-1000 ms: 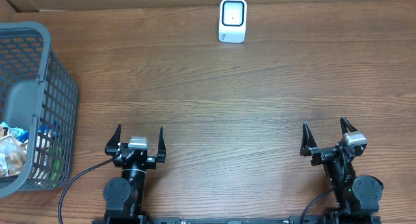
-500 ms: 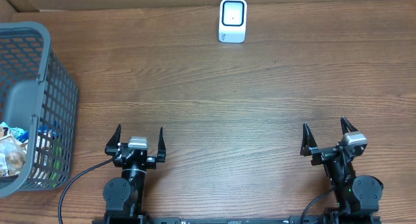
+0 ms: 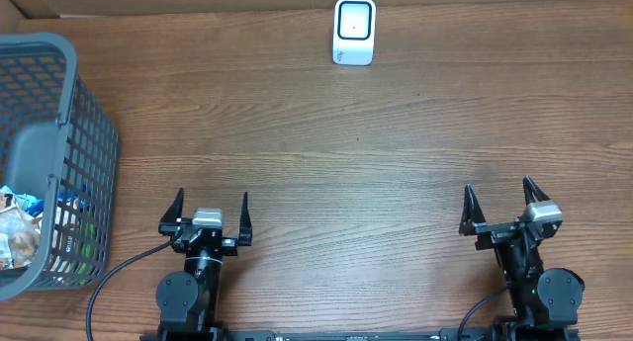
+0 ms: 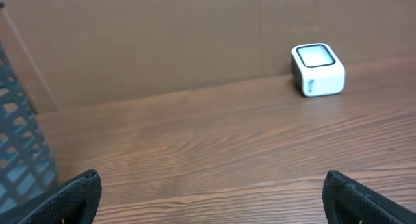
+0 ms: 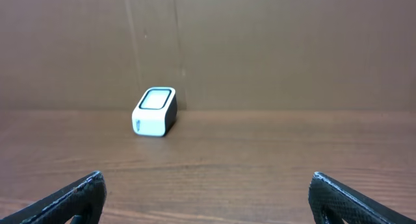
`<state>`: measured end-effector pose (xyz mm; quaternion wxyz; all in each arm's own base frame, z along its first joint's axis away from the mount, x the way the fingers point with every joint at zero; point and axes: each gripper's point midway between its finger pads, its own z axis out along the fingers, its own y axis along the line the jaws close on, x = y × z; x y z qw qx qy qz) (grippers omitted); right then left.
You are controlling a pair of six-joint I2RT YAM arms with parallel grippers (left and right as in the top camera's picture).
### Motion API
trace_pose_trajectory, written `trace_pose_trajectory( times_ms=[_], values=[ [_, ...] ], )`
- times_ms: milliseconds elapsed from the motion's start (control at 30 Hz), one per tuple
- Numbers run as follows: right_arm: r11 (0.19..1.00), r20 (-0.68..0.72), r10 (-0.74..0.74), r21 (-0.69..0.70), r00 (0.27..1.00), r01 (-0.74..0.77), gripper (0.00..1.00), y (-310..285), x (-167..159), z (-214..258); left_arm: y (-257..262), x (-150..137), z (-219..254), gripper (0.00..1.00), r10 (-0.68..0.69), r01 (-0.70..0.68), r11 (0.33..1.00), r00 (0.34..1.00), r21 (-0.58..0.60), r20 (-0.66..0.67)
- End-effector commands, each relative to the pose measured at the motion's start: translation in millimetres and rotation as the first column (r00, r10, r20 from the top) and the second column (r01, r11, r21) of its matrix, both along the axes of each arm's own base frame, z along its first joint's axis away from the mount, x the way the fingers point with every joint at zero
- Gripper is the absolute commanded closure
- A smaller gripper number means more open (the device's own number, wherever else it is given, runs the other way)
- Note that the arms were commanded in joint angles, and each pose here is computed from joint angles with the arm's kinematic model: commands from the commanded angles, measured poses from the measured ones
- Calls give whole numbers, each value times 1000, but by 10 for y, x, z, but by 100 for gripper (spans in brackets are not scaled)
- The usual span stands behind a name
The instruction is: Scan the item barcode
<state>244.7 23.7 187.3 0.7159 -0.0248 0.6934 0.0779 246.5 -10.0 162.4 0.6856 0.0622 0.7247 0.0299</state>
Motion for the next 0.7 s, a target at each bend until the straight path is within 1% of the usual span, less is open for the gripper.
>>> trace_pose_trajectory(
  times_ms=[0, 67, 133, 267, 400, 533, 667],
  values=[
    [994, 31, -56, 91, 998, 53, 0, -106, 5, 83, -82, -34, 169, 0, -48, 50, 997, 998, -51, 30],
    [985, 53, -74, 158, 996, 64, 0, -142, -1, 165, -111, -74, 256, 0, -65, 67, 996, 998, -56, 20],
    [982, 71, -76, 178, 995, 62, 0, -147, -16, 249, -108, -130, 338, 0, -65, 64, 996, 998, -56, -5],
    [982, 128, -75, 183, 989, 51, 0, -145, -83, 536, -105, -275, 596, 0, -65, 63, 995, 998, -73, -22],
    [982, 157, -73, 183, 985, 44, 0, -141, -153, 785, -102, -354, 959, 0, -63, 65, 992, 998, -108, 24],
    [983, 141, -60, 180, 988, 34, 0, -118, -166, 995, -115, -384, 1263, 0, -69, 71, 988, 997, -134, 17],
    [983, 67, -61, 178, 996, 48, 0, -120, -94, 1186, -178, -320, 1509, 0, -105, 98, 986, 994, -138, -44]
  ],
)
